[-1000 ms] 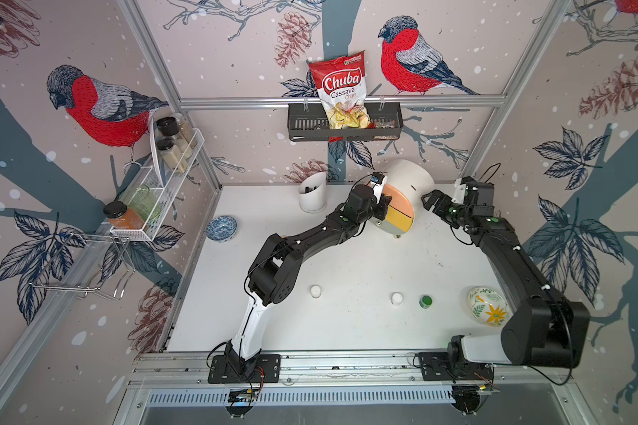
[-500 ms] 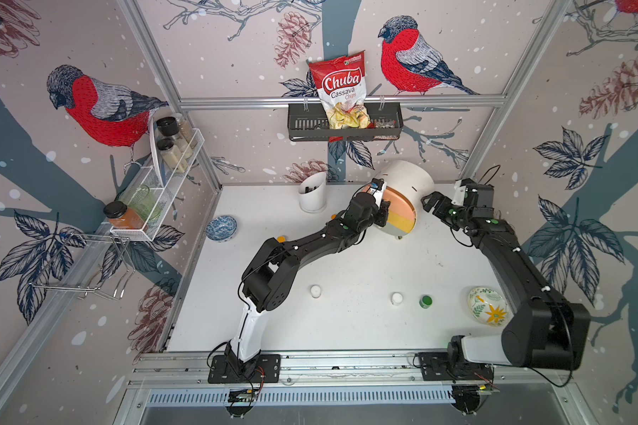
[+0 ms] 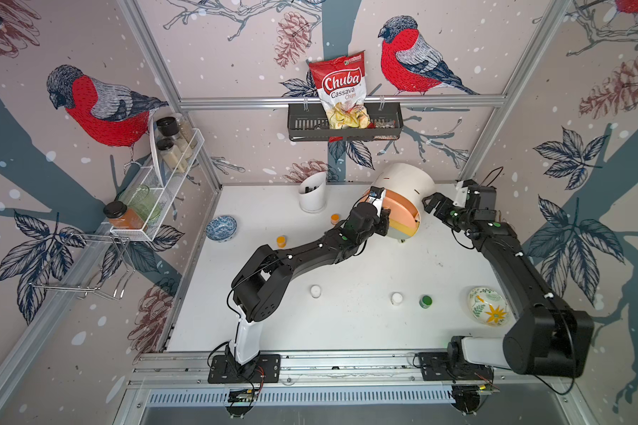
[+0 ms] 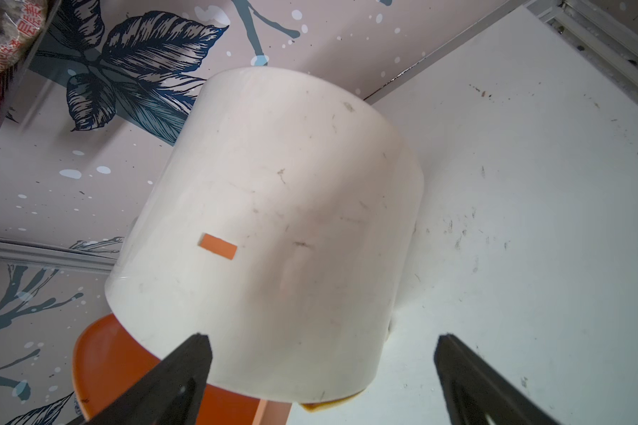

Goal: Put the paint cans in the drawer according to color
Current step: Open the drawer in the storage box.

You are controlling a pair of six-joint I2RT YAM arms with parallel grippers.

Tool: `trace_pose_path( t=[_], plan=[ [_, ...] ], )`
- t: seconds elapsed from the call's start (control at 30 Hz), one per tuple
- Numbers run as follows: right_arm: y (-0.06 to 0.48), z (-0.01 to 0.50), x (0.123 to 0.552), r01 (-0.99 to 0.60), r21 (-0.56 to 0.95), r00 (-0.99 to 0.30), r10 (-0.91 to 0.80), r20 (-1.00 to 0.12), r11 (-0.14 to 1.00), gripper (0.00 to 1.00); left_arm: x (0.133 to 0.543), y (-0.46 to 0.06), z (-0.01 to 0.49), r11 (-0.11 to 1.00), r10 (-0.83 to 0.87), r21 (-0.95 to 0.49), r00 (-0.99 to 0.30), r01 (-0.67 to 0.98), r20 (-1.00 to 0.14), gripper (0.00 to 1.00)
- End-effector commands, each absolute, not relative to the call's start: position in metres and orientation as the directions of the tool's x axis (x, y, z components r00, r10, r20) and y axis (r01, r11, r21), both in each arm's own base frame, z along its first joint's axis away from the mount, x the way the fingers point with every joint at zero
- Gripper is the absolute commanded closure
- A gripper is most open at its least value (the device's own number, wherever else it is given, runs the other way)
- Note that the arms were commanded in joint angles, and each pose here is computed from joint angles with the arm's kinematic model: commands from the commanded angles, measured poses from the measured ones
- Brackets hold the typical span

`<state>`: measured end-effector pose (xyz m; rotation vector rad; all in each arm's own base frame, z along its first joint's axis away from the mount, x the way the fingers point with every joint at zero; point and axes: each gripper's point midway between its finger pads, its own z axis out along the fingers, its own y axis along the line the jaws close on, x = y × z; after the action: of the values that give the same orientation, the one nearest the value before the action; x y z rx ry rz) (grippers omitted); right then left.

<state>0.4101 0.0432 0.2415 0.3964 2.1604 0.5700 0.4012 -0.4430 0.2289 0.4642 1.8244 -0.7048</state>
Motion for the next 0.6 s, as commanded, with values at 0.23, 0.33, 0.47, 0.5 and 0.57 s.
trace_pose_path(
  t=[0.23,0.33,0.47,0.5,0.57],
  plan=[
    [0.039,0.244,0.401,0.097,0.524,-0.580,0.476,-0.662,0.846,0.00,0.380,-0.429,0.228,0.738,-0.046,-0.287,-0.379,0.611,-0.924,0.82],
    [0.038,0.246,0.398,0.098,0.523,-0.577,0.477,-0.663,0.847,0.00,0.376,-0.425,0.227,0.737,-0.049,-0.294,-0.387,0.608,-0.921,0.82],
    [0.037,0.247,0.394,0.102,0.521,-0.573,0.478,-0.666,0.848,0.00,0.373,-0.421,0.225,0.739,-0.047,-0.291,-0.383,0.608,-0.922,0.81],
    [0.037,0.248,0.393,0.101,0.520,-0.571,0.478,-0.667,0.848,0.00,0.374,-0.421,0.226,0.741,-0.045,-0.288,-0.382,0.607,-0.923,0.81],
    [0.037,0.246,0.391,0.104,0.517,-0.575,0.475,-0.666,0.850,0.00,0.373,-0.420,0.225,0.741,-0.043,-0.288,-0.385,0.607,-0.922,0.80]
  ],
)
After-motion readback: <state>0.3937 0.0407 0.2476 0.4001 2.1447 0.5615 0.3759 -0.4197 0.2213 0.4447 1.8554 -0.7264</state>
